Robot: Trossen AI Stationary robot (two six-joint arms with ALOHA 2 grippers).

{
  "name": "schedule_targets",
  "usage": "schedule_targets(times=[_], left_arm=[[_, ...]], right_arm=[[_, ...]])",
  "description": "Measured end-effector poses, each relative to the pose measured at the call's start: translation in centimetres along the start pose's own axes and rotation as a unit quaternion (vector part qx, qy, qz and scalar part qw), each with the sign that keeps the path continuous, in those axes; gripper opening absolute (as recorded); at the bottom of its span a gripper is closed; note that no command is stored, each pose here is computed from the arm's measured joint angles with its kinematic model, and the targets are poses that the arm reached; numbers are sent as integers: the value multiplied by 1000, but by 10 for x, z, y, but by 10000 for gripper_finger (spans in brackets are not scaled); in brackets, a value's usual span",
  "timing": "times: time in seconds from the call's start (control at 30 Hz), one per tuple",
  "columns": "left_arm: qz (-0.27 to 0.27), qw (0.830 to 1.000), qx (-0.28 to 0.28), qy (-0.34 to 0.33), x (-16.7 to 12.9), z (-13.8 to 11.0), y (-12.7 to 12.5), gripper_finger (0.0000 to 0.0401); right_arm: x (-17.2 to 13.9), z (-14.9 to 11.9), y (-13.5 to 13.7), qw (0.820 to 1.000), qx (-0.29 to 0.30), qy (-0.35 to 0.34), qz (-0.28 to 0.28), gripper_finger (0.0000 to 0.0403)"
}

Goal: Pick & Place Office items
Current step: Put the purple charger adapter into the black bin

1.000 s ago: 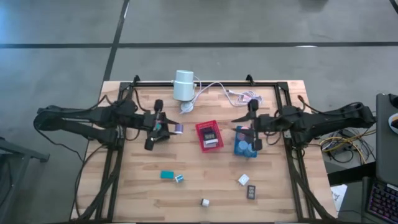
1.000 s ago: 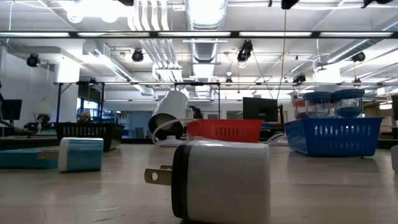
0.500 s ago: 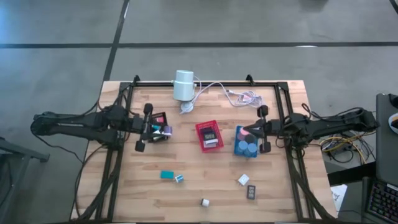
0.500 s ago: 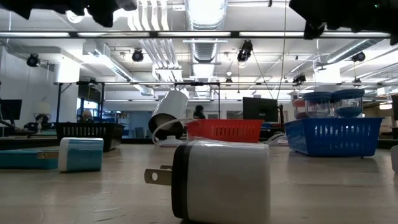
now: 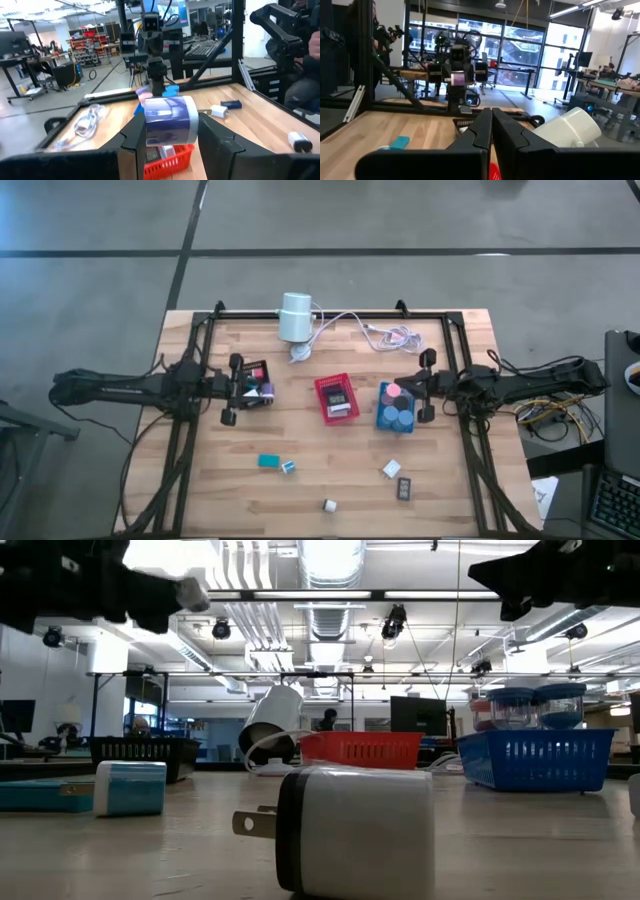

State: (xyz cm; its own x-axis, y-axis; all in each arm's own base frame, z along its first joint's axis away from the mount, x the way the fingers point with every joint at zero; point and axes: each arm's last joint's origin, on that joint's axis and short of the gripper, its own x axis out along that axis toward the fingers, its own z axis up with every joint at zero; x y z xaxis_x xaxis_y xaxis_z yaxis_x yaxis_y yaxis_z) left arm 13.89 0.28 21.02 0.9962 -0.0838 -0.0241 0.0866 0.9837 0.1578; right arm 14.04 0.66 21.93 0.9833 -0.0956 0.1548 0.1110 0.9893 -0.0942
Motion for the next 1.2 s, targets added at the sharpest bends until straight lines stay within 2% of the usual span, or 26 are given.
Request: schedule_targets(times=[0.2, 0.37, 0.47, 0.97, 1.2], left_arm=[[-2, 1000, -21, 9, -8, -23, -5, 126], [-3, 1000, -17, 9, -16, -37, -8, 126], [-4, 1000, -3, 15, -19, -39, -9, 126], [-6, 999, -6, 38, -29, -47, -11, 126], [-6, 999, -6, 42, -29, -48, -12, 126]], right_arm=[[-1, -1, -1, 1000, -4, 0, -9, 8], [-2, 0, -1, 1000, 3, -3, -17, 8], [-2, 0, -1, 1000, 11, -4, -13, 8], [-13, -5, -1, 1000, 13, -23, 0, 8], [-17, -2, -1, 998, 16, -45, 33, 8]])
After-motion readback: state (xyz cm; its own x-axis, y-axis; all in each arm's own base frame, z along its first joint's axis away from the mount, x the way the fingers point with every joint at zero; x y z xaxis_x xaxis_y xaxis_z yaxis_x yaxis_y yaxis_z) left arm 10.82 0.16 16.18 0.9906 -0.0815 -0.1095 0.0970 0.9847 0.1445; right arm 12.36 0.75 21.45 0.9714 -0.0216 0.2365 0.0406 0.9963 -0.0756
